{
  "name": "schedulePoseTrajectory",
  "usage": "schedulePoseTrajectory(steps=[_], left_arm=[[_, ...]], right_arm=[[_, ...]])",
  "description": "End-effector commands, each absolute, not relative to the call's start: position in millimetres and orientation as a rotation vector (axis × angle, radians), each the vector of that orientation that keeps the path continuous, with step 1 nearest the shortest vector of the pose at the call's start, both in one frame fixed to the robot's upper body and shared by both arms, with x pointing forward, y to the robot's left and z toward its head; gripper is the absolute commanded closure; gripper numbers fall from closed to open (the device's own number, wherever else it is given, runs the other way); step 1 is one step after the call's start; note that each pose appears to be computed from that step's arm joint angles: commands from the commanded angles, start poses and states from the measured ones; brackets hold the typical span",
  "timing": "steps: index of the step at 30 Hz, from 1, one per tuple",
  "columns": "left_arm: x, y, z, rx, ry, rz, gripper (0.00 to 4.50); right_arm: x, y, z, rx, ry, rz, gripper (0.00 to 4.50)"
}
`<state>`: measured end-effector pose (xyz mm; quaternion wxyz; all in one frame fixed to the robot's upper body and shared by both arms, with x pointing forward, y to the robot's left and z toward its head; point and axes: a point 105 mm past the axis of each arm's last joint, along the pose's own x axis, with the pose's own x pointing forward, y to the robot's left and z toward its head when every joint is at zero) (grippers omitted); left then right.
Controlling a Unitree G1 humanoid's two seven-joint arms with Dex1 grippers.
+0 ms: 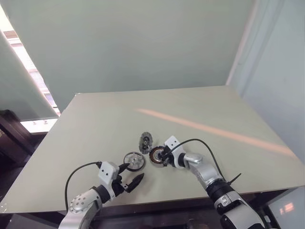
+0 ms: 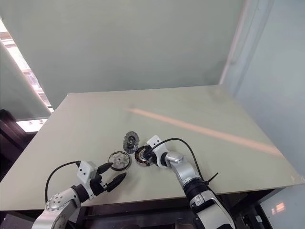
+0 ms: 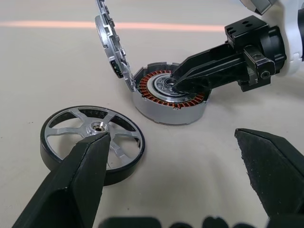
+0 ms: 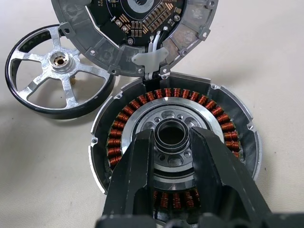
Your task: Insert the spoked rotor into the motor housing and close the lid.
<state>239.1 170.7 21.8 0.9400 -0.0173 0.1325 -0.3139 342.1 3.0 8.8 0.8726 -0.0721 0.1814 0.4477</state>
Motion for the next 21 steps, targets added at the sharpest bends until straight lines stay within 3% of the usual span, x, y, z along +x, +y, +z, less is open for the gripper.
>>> schedulePoseTrajectory(steps=[1,2,3,4,12,19,21], left_arm=[[242.3,172.9,37.2,-0.006,0.212,-0.636,0.0],[241.9,172.9,37.2,-0.006,0.212,-0.636,0.0],[241.4,172.9,37.2,-0.006,0.213,-0.636,0.0],[241.1,172.9,37.1,-0.007,0.214,-0.635,0.0],[239.5,172.3,36.7,-0.006,0.221,-0.639,0.0],[241.2,171.5,36.9,-0.005,0.222,-0.643,0.0],[241.6,171.5,36.8,-0.004,0.222,-0.644,0.0]], right_arm=[[345.1,5.8,14.5,-0.169,0.368,0.948,3.7],[344.2,5.7,13.6,-0.17,0.376,0.954,3.7],[343.2,5.7,12.7,-0.172,0.383,0.959,2.95],[342.7,5.7,12.4,-0.172,0.385,0.962,2.79],[343.5,6.3,21.7,-0.114,0.35,0.956,0.04],[343.1,7.4,46.6,-0.06,0.289,0.978,0.04],[343.1,6.6,51.5,-0.052,0.272,0.975,0.42]])
